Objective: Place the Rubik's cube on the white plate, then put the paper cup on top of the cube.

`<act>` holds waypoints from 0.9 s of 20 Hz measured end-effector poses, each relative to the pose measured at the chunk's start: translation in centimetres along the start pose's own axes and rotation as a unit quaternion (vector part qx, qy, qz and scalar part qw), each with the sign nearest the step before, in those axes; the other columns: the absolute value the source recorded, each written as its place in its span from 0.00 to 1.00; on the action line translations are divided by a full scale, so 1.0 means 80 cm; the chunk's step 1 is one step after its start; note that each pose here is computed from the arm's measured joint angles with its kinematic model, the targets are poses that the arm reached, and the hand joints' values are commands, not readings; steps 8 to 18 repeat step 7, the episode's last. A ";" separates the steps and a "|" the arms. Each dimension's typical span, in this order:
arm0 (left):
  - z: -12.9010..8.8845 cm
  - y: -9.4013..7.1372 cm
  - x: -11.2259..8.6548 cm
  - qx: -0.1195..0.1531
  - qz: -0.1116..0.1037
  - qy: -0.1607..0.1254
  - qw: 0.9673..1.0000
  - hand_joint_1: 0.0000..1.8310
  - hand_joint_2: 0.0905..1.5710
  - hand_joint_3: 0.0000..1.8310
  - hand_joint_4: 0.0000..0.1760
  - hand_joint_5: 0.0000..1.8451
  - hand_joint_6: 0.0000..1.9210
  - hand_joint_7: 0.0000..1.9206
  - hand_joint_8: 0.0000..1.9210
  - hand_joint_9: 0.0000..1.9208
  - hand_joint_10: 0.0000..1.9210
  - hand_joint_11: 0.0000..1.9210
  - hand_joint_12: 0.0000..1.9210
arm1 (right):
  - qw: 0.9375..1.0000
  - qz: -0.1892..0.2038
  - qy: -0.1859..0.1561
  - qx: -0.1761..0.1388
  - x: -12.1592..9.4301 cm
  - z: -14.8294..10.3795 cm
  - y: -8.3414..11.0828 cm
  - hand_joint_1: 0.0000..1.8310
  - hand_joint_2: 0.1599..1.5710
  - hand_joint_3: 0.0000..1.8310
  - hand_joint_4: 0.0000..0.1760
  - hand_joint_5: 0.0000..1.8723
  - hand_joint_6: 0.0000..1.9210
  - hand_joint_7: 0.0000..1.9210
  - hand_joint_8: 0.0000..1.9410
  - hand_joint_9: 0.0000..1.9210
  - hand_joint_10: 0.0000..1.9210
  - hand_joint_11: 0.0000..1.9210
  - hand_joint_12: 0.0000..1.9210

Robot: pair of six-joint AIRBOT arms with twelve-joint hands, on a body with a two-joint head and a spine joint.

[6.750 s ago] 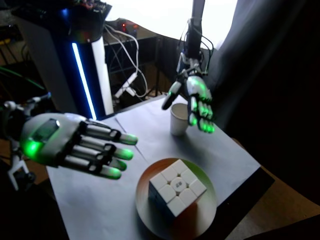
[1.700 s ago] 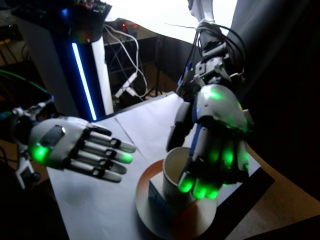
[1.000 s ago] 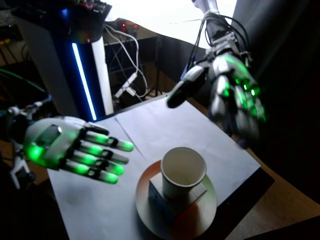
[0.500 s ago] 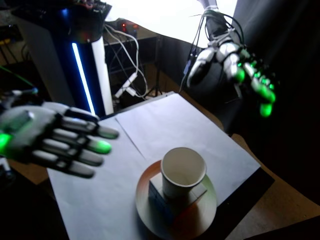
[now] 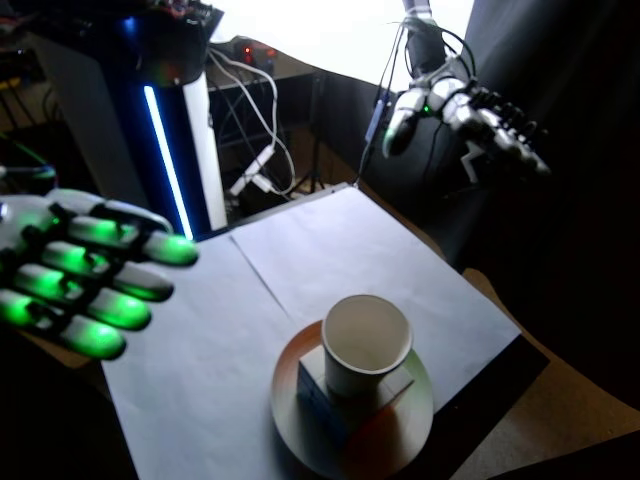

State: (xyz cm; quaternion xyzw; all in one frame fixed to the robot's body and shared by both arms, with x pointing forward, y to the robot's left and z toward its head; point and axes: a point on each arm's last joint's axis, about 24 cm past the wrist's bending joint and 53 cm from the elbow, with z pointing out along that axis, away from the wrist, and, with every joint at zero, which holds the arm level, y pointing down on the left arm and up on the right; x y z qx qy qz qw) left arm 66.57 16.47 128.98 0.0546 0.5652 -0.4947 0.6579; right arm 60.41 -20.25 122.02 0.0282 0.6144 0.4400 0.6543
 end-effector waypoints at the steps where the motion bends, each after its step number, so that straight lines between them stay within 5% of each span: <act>1: -0.002 -0.001 0.001 0.003 0.006 0.002 1.000 0.23 0.84 0.01 1.00 0.00 0.00 0.00 0.00 0.00 0.00 0.00 0.00 | 1.000 -0.001 -0.002 -0.001 -0.003 -0.001 0.002 0.05 0.86 0.00 0.45 0.00 0.00 0.00 0.00 0.00 0.00 0.00 0.00; 4: -0.007 -0.018 -0.007 0.017 0.004 -0.014 1.000 0.22 0.84 0.00 1.00 0.00 0.00 0.00 0.00 0.00 0.00 0.00 0.00 | 0.999 -0.010 -0.037 -0.010 -0.034 -0.006 0.015 0.06 0.85 0.00 0.57 0.00 0.00 0.00 0.00 0.00 0.00 0.00 0.00; 6: -0.016 -0.026 -0.015 0.028 0.004 -0.029 0.999 0.27 0.83 0.00 1.00 0.00 0.00 0.00 0.00 0.00 0.00 0.00 0.00 | 0.997 -0.020 -0.074 -0.022 -0.065 -0.010 0.023 0.14 0.84 0.00 0.78 0.00 0.00 0.00 0.00 0.00 0.00 0.00 0.00; 18: -0.021 -0.025 -0.018 0.024 0.010 -0.035 0.999 0.27 0.83 0.00 1.00 0.00 0.00 0.00 0.00 0.00 0.00 0.00 0.00 | 0.996 -0.028 -0.078 -0.020 -0.071 -0.011 0.022 0.14 0.84 0.00 0.78 0.00 0.00 0.00 0.00 0.00 0.00 0.00 0.00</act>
